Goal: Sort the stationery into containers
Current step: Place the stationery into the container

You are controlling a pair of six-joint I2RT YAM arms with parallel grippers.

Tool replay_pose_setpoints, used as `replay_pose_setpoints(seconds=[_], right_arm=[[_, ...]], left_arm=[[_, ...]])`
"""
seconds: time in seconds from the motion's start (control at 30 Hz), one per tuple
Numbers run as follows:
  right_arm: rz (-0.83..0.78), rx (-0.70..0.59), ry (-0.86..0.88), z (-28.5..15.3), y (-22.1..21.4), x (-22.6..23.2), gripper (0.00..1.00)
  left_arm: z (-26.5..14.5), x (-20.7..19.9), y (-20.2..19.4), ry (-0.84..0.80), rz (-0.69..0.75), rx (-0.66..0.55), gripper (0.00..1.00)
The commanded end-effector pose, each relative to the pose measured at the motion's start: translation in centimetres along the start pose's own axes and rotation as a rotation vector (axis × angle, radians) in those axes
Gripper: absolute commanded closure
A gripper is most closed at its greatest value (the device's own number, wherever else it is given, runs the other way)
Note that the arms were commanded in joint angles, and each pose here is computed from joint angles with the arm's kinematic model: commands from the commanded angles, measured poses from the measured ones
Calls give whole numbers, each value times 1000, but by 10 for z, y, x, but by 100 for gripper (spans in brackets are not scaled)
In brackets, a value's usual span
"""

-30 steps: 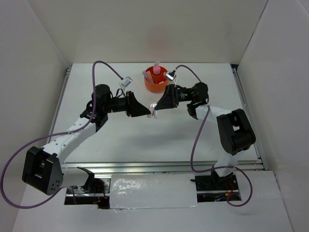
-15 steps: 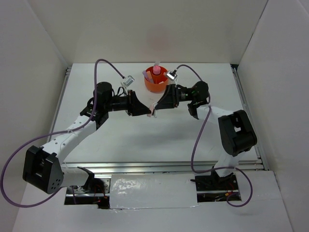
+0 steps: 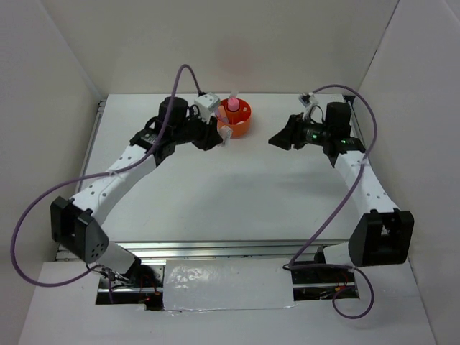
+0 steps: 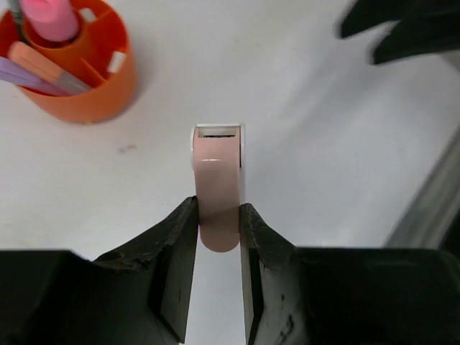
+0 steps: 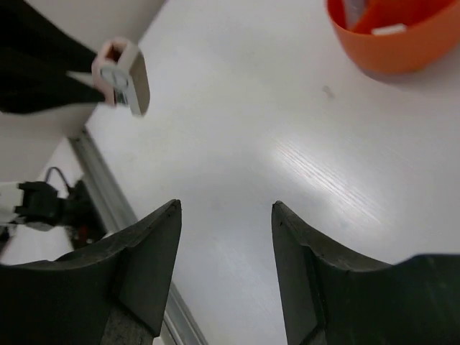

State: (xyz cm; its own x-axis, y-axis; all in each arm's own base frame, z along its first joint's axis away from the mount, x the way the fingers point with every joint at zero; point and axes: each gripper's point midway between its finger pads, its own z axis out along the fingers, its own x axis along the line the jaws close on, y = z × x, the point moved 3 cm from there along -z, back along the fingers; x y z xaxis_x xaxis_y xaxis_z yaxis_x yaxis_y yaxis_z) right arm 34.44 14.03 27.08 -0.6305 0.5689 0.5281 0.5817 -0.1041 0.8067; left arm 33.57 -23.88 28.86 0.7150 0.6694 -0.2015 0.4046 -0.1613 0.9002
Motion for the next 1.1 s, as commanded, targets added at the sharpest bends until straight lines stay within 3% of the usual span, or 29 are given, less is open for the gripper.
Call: replay_pose_setpoints(seconds=[0.0, 0.07, 0.1, 0.13, 0.23, 0.27, 0.47, 0.73, 1.07], right_arm=[[-46, 92, -209, -43, -34, -30, 40], [-31, 79, -232, -56, -42, -33, 39], [-19, 63, -246, -65, -45, -35, 39], [-15, 56, -249, -68, -47, -36, 40], [-8, 37, -254, -79, -52, -36, 40], [0, 36, -257, -81, -56, -37, 40], [16, -9, -274, -91, -58, -41, 41], [57, -30, -267, -94, -60, -47, 41], [88, -36, -256, -97, -62, -51, 42]], left_arm=[[18, 33, 20, 177, 220, 47, 100], [37, 43, 38, 226, 298, 50, 100], [57, 52, 26, 231, 314, 108, 100], [62, 53, 48, 245, 367, 79, 100], [97, 70, 44, 254, 390, 122, 100], [102, 71, 61, 259, 398, 83, 100], [151, 82, 52, 254, 520, 92, 100], [171, 99, 53, 287, 551, 0, 100], [200, 109, 34, 272, 540, 18, 100]])
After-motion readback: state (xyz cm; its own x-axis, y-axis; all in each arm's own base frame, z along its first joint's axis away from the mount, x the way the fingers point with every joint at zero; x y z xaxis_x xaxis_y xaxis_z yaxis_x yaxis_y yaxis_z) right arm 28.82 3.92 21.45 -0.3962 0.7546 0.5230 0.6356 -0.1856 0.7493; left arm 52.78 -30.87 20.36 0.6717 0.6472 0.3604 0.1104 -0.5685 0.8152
